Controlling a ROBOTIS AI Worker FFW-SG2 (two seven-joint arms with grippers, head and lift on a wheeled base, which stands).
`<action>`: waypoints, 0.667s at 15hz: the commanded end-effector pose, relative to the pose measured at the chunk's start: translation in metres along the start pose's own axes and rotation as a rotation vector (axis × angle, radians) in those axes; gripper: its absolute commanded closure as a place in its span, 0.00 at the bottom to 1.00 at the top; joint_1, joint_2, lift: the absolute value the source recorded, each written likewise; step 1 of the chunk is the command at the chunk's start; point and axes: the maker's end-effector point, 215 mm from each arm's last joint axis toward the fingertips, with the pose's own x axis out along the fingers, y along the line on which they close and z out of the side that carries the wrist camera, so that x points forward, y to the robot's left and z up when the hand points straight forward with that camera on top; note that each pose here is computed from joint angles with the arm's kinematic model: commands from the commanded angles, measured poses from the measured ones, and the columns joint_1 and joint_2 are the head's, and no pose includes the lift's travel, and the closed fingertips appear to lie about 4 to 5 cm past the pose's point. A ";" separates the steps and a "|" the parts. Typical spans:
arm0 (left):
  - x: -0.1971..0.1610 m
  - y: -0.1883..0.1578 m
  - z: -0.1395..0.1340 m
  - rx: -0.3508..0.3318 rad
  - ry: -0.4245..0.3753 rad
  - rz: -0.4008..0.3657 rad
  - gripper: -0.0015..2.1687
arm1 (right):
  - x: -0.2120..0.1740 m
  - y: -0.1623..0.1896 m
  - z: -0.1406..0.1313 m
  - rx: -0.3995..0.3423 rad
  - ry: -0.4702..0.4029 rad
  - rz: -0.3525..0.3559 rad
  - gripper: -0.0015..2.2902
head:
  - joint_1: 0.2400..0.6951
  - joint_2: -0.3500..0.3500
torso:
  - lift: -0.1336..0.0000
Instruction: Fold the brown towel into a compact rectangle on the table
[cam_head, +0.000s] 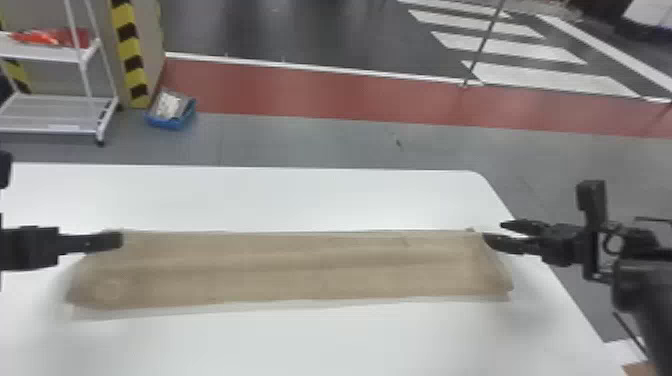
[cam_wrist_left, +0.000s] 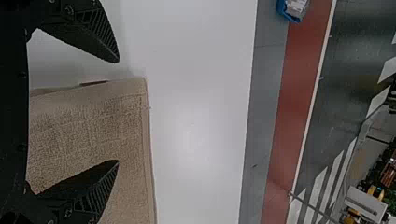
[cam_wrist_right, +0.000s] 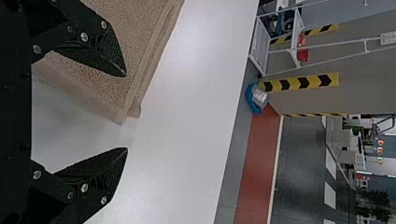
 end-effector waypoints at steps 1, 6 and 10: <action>0.002 -0.002 -0.002 0.008 0.007 0.002 0.06 | -0.001 -0.001 0.003 0.004 -0.006 0.000 0.16 | 1.00 0.15 | 0.07; 0.000 -0.001 -0.006 0.005 0.016 0.003 0.06 | -0.004 -0.001 0.004 0.008 -0.006 0.004 0.16 | 1.00 0.15 | 0.07; -0.010 -0.002 -0.017 0.005 0.048 0.011 0.06 | -0.008 -0.002 0.002 0.021 -0.004 0.001 0.16 | 1.00 0.15 | 0.07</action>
